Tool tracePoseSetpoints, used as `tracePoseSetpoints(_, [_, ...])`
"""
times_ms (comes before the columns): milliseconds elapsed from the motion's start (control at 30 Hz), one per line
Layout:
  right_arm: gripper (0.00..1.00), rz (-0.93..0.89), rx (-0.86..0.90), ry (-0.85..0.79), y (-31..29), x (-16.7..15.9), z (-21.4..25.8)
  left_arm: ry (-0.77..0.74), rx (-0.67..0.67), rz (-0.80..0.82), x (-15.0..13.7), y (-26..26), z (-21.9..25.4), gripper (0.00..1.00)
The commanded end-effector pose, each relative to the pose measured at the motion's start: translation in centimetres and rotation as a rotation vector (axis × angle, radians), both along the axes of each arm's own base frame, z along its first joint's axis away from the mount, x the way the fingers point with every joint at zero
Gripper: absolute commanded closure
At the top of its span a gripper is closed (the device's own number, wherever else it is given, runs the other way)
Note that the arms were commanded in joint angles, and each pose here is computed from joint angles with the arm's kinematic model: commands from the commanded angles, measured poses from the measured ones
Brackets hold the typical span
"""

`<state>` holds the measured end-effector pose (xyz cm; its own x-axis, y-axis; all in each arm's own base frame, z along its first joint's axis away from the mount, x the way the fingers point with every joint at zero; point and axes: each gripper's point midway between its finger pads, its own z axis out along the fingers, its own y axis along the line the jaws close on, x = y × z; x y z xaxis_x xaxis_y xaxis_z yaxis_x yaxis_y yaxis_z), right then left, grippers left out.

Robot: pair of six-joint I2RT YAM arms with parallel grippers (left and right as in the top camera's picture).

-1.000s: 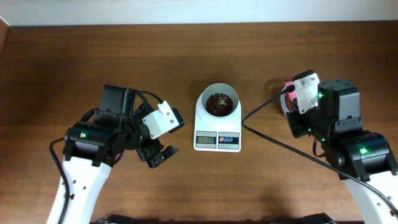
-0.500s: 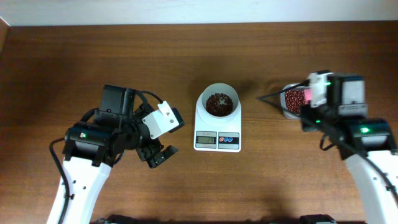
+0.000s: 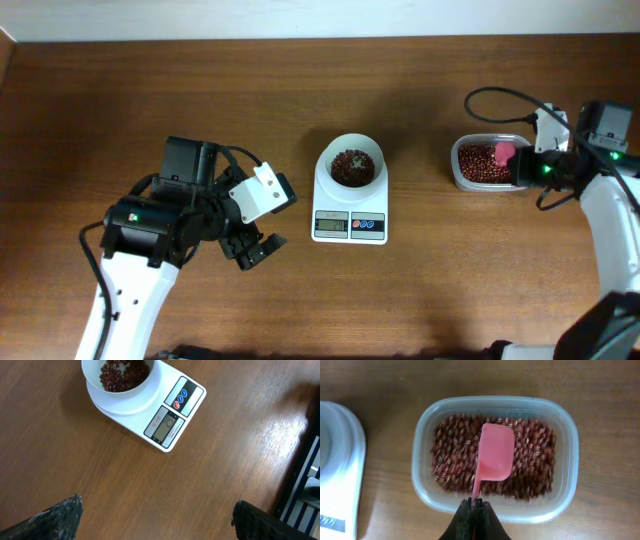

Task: Scoop and weigh 50g on scale
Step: 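Move the empty scoop back to the bean tub, then dip the pink scoop into the beans and lift it with the right gripper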

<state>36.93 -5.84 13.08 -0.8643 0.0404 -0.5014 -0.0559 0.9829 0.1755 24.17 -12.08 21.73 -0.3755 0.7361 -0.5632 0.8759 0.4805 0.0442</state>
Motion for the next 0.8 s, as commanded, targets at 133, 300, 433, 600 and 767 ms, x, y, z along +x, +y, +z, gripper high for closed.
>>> tracePoseSetpoints(133, [0.96, -0.012, -0.063, 0.016, -1.7, 1.5, -2.1, 0.006, -0.006, 0.009, 0.0, 0.0, 0.0, 0.01])
tracePoseSetpoints(300, [0.96, -0.02, -0.077, 0.019, -2.2, 2.0, -2.9, 0.006, -0.006, 0.009, 0.0, 0.0, 0.0, 0.01])
tracePoseSetpoints(433, [0.96, -0.016, -0.06, 0.043, -2.0, 2.2, -4.1, 0.006, -0.006, 0.009, 0.0, 0.0, 0.0, 0.01])
tracePoseSetpoints(600, [0.96, 0.03, 0.026, -0.018, -0.5, 3.1, -3.3, 0.006, -0.006, 0.009, 0.0, 0.0, 0.0, 0.01])
tracePoseSetpoints(767, [0.96, 0.067, 0.096, -0.043, 0.9, 3.3, -2.9, 0.006, -0.006, 0.009, 0.0, 0.0, 0.0, 0.01])
